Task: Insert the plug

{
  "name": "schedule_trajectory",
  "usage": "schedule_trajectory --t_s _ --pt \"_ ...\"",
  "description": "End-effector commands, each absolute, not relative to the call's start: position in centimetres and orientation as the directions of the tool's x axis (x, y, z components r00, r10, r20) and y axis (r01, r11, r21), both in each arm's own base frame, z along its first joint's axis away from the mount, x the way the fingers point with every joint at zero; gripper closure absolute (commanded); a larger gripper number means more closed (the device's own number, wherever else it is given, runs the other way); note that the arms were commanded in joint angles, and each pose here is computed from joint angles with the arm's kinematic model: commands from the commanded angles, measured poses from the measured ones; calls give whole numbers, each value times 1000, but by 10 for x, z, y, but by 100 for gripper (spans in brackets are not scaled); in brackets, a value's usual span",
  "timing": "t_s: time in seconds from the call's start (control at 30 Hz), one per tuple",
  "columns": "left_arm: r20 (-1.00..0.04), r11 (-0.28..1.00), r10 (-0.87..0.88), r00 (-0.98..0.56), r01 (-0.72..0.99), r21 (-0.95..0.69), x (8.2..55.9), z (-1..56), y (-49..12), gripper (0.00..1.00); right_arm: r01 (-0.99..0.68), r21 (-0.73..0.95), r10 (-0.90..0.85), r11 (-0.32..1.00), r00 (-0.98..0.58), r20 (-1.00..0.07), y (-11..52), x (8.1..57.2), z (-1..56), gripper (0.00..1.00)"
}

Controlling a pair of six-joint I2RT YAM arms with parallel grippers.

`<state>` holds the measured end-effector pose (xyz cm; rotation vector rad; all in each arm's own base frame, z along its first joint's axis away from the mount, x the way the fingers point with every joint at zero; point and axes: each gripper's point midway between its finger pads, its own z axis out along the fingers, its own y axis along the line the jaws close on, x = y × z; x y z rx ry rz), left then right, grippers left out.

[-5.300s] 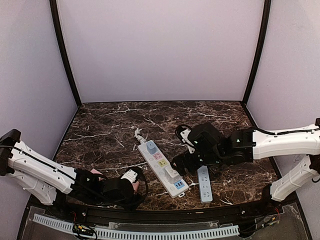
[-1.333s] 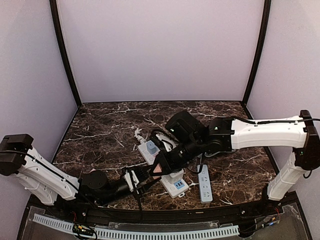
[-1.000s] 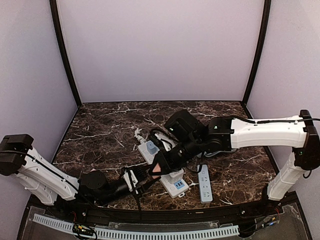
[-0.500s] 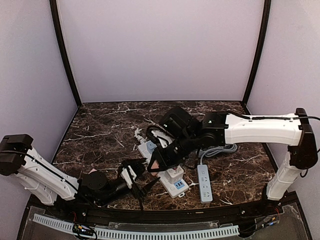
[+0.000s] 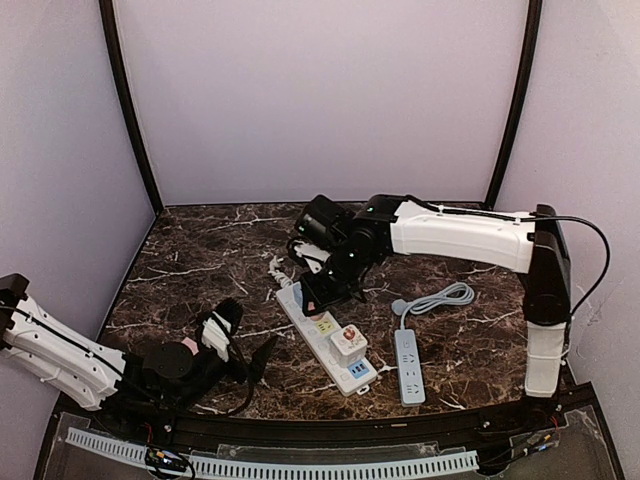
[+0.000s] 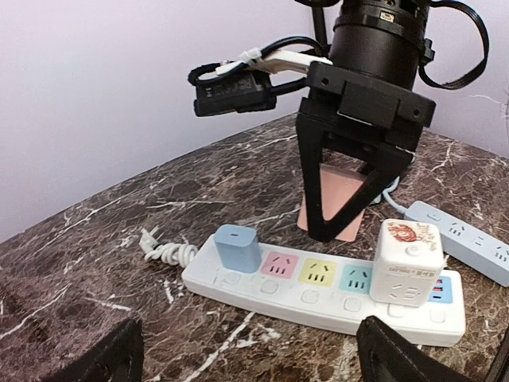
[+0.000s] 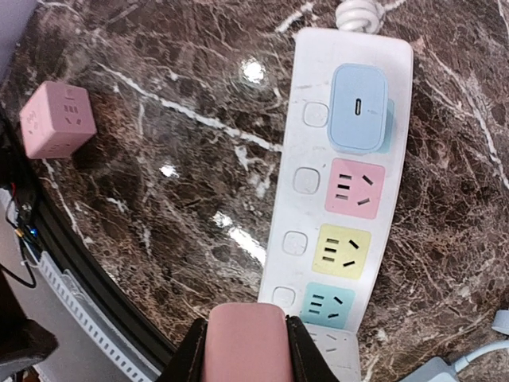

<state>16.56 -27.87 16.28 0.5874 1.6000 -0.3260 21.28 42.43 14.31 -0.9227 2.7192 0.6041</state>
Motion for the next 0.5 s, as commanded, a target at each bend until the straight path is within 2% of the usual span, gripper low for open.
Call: schedule_trajectory --t_s 0.0,0.27,0.47 --pt "-976 899 186 -114 420 122 180 144 -236 5 -623 184 -579 760 -778 -245 412 230 124 100" --pt "-974 918 119 -193 396 33 191 128 -212 1 -603 137 -580 786 -796 -174 414 246 100 100" --pt "-970 917 136 -202 397 46 192 122 -212 1 -586 115 -570 802 -809 -141 411 255 86 100"
